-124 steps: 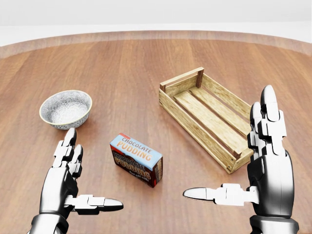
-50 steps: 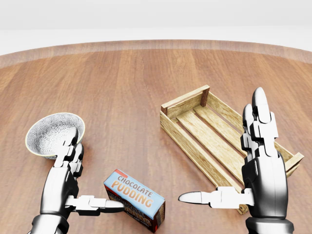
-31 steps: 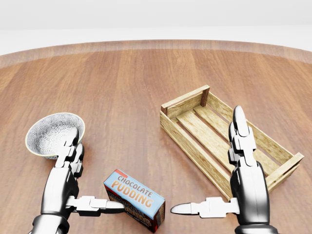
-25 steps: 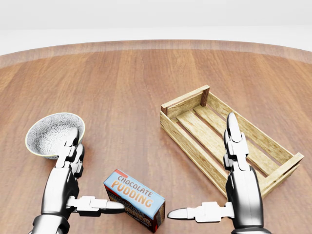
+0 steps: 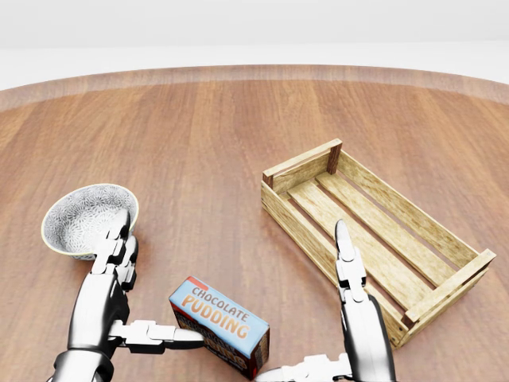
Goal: Pick up the chocolate pudding and put it in the tray.
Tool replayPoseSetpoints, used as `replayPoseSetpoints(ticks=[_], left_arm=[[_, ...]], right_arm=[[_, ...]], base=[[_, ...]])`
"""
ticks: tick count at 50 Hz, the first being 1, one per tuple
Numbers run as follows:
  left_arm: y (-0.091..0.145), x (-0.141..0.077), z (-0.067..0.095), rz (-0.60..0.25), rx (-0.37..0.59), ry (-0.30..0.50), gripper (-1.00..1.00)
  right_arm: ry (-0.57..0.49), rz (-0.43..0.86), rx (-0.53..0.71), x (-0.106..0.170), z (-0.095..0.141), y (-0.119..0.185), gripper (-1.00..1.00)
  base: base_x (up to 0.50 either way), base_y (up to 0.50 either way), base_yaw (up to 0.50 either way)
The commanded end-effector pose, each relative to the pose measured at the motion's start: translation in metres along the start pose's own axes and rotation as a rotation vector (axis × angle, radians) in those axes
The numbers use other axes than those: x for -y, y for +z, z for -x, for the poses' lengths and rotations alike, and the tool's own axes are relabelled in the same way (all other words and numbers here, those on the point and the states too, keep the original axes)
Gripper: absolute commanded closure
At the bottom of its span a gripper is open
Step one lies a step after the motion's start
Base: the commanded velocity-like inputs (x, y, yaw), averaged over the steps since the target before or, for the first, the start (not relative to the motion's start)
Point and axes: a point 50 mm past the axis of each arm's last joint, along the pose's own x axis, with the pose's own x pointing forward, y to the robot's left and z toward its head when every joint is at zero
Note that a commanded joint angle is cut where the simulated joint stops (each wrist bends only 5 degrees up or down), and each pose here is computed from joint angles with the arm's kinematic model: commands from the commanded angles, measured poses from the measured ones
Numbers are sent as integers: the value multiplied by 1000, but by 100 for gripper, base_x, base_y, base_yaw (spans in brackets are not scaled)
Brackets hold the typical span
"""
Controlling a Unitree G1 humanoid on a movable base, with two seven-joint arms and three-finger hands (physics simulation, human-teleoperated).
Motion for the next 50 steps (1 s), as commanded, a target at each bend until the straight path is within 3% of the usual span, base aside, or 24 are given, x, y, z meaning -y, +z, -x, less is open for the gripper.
replayPoseSetpoints(ticks=[1,50], left_arm=[[1,0,0,33,-7,-12,-100],[-2,0,-1,29,-13,-12,-100]], right_arm=[[30,39,-58,-12,5,-14,-100],[141,139,-158,-48,9,-43,-100]], base=[[0,0,0],[0,0,0]])
